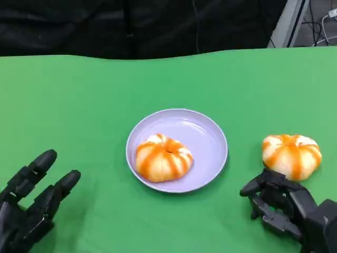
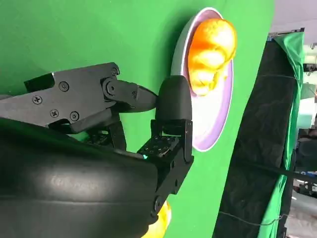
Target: Grasp the bread from the table and place it into the plate.
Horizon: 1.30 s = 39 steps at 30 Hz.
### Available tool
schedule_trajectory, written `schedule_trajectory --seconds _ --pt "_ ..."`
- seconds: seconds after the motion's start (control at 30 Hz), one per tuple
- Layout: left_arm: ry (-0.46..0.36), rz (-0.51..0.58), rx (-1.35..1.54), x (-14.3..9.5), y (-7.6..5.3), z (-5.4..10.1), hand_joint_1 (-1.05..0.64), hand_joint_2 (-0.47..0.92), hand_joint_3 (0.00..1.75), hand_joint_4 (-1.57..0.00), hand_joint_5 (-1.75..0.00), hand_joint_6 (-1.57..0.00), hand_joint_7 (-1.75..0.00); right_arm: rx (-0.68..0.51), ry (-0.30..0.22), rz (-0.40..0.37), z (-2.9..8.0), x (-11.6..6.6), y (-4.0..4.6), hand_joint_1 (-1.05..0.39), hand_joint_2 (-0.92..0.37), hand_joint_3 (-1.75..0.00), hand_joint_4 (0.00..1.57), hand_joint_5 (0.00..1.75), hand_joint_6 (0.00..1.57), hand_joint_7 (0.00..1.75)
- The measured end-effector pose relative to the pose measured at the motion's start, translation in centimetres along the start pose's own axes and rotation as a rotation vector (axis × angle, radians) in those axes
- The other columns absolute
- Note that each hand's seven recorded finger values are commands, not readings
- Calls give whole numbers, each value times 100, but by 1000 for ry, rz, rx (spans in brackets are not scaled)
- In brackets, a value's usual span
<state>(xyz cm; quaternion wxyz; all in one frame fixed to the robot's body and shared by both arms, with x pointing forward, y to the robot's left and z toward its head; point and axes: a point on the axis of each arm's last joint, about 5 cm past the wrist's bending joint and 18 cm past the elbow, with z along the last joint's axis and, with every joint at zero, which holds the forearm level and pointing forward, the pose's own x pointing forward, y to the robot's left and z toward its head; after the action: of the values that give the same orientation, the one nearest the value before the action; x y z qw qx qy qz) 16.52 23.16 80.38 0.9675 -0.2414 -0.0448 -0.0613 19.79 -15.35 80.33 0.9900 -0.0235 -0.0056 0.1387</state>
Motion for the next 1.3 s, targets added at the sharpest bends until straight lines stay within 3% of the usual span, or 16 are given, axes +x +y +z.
schedule_trajectory --seconds 0.33,0.43,0.57,0.6,0.63,0.7,0.73,0.93,1.3 --pt "-18 55 23 0 -17 -36 21 75 95 -82 -2 -74 -3 5 1 -1 -4 -5 -11 -25 -92 -50 61 175 68 121" --pt "-30 88 57 7 -44 -40 18 73 91 -112 -13 -95 -7 4 1 0 -3 -3 -12 -26 -92 -49 60 175 68 121" --pt "-50 143 106 24 -80 -39 16 72 90 -123 -20 -106 -8 4 2 0 -3 -1 -13 -26 -92 -49 60 175 68 121" --pt "-52 149 113 26 -84 -39 11 66 106 -116 -90 -115 -56 4 2 0 -3 -1 -13 -26 -92 -49 60 175 68 121" --pt "-56 154 130 29 -89 -39 9 63 113 -107 -125 -108 -93 4 2 -1 -3 -1 -13 -26 -92 -48 60 175 68 121" --pt "-64 157 165 41 -97 -48 7 59 121 -97 -158 -96 -132 4 2 -2 -3 -1 -14 -25 -92 -48 60 175 68 121" --pt "-68 157 174 50 -102 -50 7 58 122 -96 -163 -94 -139 4 2 -2 -3 0 -13 -25 -92 -48 60 175 68 121" --pt "-79 169 203 73 -113 -52 7 53 128 -92 -174 -88 -152 4 1 -3 -2 0 -14 -25 -92 -49 61 175 68 121" --pt "-80 166 227 62 -113 -63 7 54 126 -91 -174 -87 -152 6 3 -2 -2 1 -18 -26 -92 -49 60 175 67 122"
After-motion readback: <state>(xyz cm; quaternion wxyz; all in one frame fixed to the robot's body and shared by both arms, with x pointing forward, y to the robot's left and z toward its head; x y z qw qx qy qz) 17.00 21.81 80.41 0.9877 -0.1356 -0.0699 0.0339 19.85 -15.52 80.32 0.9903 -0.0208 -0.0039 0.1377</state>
